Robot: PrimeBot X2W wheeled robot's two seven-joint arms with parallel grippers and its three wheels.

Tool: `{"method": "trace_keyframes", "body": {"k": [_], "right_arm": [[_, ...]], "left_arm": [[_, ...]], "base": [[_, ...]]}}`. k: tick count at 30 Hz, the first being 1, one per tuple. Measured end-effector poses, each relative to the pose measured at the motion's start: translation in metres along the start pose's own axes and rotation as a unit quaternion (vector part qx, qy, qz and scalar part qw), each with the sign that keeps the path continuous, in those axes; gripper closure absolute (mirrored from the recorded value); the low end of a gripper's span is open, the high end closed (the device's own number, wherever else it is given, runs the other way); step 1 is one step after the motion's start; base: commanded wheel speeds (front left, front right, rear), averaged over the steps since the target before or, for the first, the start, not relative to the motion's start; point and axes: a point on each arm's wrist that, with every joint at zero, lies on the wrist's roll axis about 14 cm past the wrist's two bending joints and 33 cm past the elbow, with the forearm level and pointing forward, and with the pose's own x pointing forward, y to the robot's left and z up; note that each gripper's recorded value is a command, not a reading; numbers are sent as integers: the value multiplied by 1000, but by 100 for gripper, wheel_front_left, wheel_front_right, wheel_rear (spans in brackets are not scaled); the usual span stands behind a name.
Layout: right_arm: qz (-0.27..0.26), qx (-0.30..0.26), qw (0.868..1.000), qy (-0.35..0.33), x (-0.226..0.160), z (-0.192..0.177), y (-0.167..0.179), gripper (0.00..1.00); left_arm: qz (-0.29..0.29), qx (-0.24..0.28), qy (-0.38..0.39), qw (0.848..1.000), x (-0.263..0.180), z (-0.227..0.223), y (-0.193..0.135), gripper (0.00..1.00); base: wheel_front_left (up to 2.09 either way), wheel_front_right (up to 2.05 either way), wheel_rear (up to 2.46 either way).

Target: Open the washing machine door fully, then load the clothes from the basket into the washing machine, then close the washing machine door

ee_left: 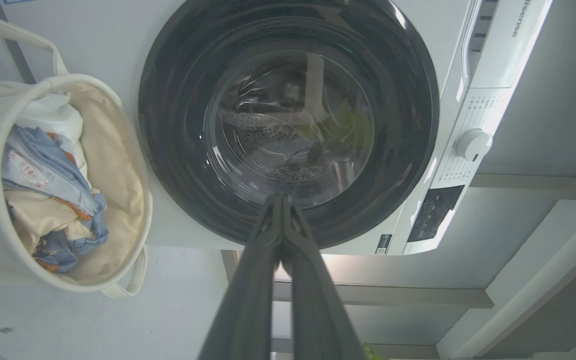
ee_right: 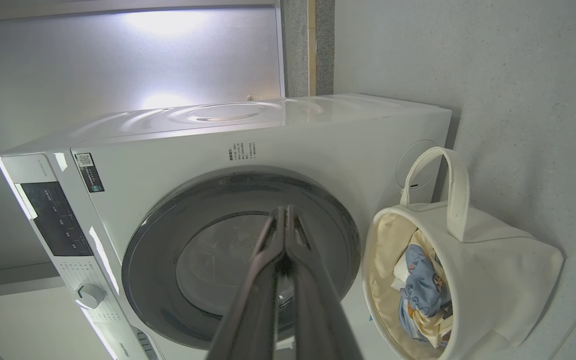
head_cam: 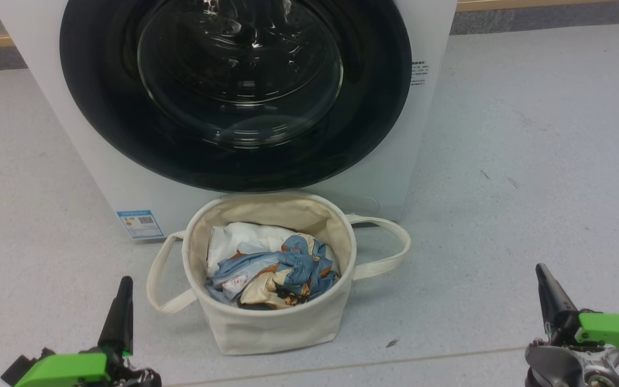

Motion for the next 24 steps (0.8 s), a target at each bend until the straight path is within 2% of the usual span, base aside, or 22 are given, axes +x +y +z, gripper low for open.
{"method": "trace_keyframes", "body": {"k": [24], "right_arm": [[0,0,1000,0,0,0,0,100]], "left_arm": [[0,0,0,1000,0,0,0,100]], "base": [[0,0,0]]}}
